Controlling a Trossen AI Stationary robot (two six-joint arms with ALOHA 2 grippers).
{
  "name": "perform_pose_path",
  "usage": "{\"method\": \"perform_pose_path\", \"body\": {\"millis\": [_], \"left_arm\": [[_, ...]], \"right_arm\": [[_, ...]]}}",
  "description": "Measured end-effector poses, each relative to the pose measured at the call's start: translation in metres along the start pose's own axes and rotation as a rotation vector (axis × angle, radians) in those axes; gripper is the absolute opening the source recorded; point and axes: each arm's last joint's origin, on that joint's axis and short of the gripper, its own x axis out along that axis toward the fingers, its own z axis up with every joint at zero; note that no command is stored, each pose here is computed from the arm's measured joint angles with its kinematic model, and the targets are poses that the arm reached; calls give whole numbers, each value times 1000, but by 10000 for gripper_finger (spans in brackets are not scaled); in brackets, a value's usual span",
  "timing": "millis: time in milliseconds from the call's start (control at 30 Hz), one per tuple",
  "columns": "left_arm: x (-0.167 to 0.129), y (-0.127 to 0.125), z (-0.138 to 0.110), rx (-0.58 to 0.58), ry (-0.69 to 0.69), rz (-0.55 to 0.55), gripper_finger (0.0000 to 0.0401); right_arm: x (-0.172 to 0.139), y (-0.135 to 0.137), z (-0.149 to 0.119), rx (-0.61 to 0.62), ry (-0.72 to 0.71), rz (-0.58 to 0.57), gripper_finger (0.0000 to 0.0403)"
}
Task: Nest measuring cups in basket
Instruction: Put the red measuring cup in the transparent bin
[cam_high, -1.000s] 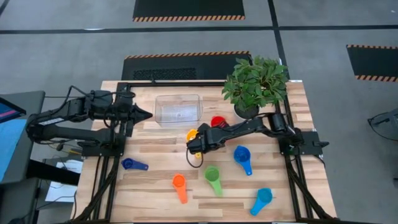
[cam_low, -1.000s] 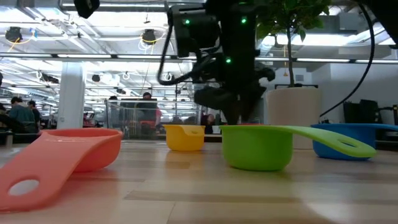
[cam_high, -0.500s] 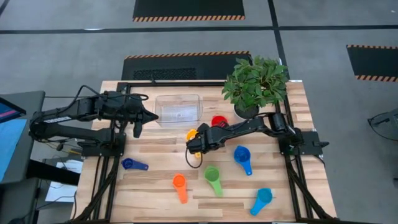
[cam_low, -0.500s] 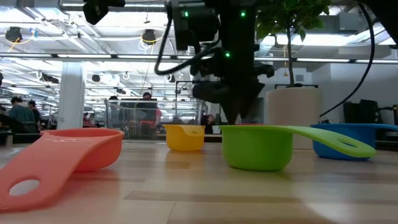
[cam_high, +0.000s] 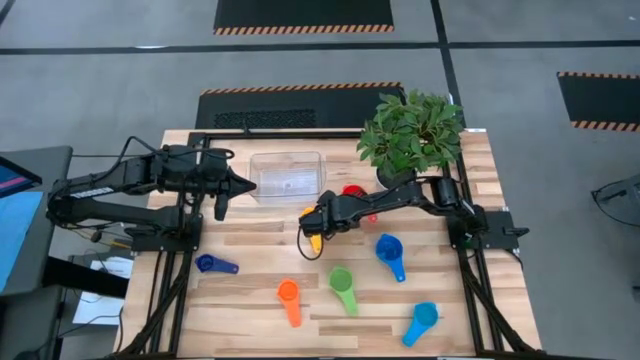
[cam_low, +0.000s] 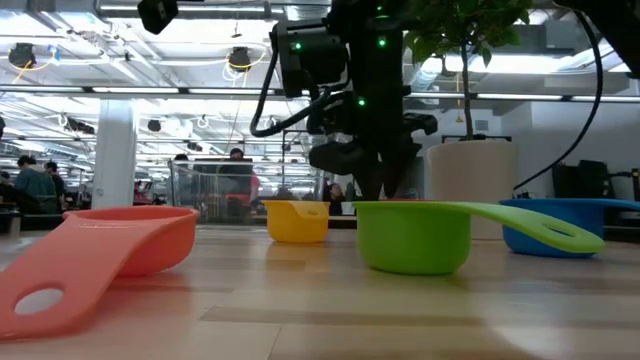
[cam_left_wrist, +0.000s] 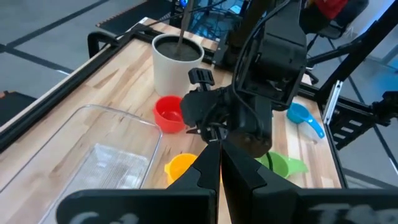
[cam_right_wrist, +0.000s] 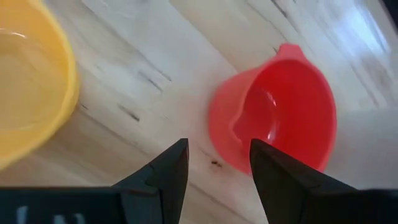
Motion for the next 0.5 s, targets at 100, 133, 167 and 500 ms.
{"method": "perform_pose_path", "body": {"millis": [100, 133, 167, 500], "left_arm": [[0, 0, 0, 0, 2, 1, 0], [0, 0, 0, 0, 2, 1, 0], [0, 0, 0, 0, 2, 1, 0], [0, 0, 0, -19, 3, -2, 0]], "right_arm": [[-2, -1, 0, -1, 0, -1, 195], [-2, -2, 0, -1, 3, -4, 195], [-1, -2, 0, 2, 7, -7, 196], [7, -5, 7, 26, 12, -10, 188]]}}
